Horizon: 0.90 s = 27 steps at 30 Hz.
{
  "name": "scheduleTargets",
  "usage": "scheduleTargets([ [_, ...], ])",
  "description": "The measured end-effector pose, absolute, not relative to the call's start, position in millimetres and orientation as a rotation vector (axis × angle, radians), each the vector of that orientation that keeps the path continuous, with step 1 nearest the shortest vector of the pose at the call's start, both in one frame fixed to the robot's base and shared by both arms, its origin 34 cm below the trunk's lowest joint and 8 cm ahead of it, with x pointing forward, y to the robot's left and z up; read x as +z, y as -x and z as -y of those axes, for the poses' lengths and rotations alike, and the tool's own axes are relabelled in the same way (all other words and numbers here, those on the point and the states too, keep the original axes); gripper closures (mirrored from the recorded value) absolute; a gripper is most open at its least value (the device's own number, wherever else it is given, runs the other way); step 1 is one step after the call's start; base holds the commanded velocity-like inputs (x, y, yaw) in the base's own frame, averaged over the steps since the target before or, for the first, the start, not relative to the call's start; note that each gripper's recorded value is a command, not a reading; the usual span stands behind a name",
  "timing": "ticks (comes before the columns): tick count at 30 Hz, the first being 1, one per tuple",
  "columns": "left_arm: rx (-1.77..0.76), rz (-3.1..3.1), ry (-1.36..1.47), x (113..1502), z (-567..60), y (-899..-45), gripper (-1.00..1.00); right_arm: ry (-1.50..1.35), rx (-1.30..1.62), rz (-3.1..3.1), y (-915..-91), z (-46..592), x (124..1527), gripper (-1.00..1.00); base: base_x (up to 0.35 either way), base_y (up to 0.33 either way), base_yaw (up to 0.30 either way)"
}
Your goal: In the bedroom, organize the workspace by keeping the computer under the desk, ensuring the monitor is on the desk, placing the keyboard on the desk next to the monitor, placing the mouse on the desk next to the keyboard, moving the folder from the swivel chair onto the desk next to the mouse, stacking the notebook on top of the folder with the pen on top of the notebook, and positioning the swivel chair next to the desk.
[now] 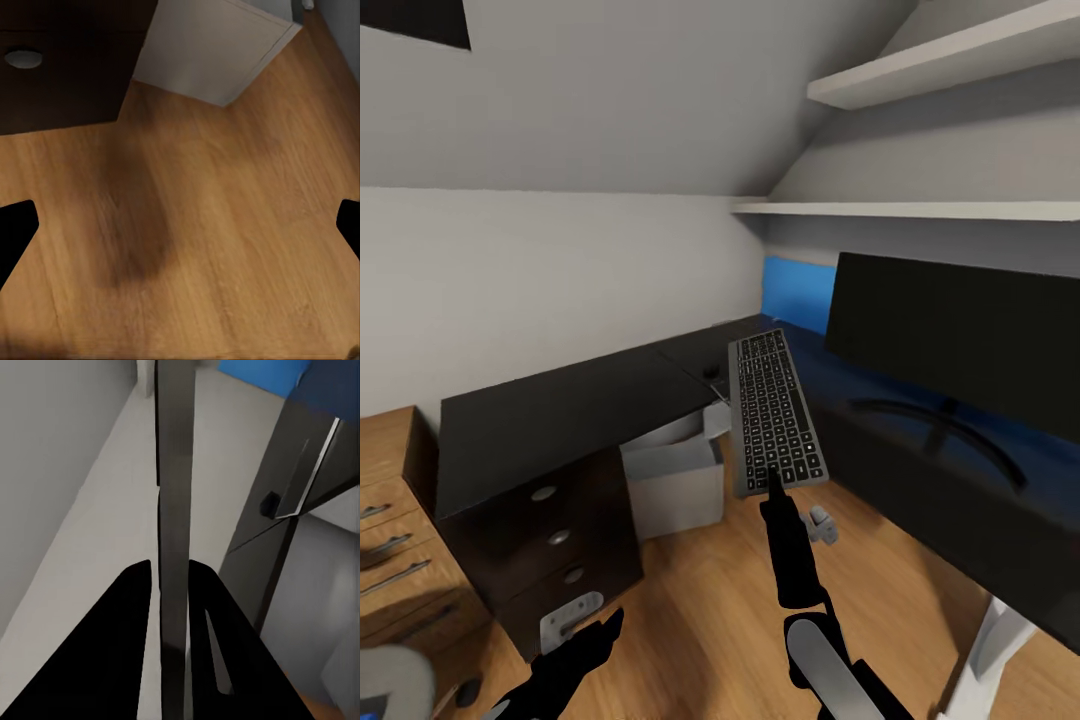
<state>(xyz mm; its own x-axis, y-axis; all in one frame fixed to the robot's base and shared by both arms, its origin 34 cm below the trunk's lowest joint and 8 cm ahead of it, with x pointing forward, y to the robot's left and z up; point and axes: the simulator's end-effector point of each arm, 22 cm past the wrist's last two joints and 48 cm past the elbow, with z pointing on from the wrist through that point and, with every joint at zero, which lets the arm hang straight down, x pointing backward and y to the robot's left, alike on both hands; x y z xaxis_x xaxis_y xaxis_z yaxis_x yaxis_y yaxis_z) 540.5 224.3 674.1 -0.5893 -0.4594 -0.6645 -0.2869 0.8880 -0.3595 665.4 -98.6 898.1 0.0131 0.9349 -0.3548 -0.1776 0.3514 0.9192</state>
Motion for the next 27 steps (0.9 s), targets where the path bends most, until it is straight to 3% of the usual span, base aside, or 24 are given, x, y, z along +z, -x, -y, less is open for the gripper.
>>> scheduleTargets([
  [6,-0.271,-2.246,0.535,670.8,-224.2,-539.5,-1.0,-0.81,1.03,-1.249,-666.3,98.5,894.3,1.0,-0.084,0.036,-0.164],
  [13,-0.269,-2.255,0.538,667.0,-224.1,-538.7,-1.0,-0.818,1.028,-1.256,-667.6,98.8,889.1,1.0,-0.263,0.003,-0.16],
  [27,-0.266,-2.271,0.542,660.1,-223.9,-536.6,-1.0,-0.833,1.019,-1.276,-669.5,99.1,878.5,1.0,-0.035,0.019,-0.182],
])
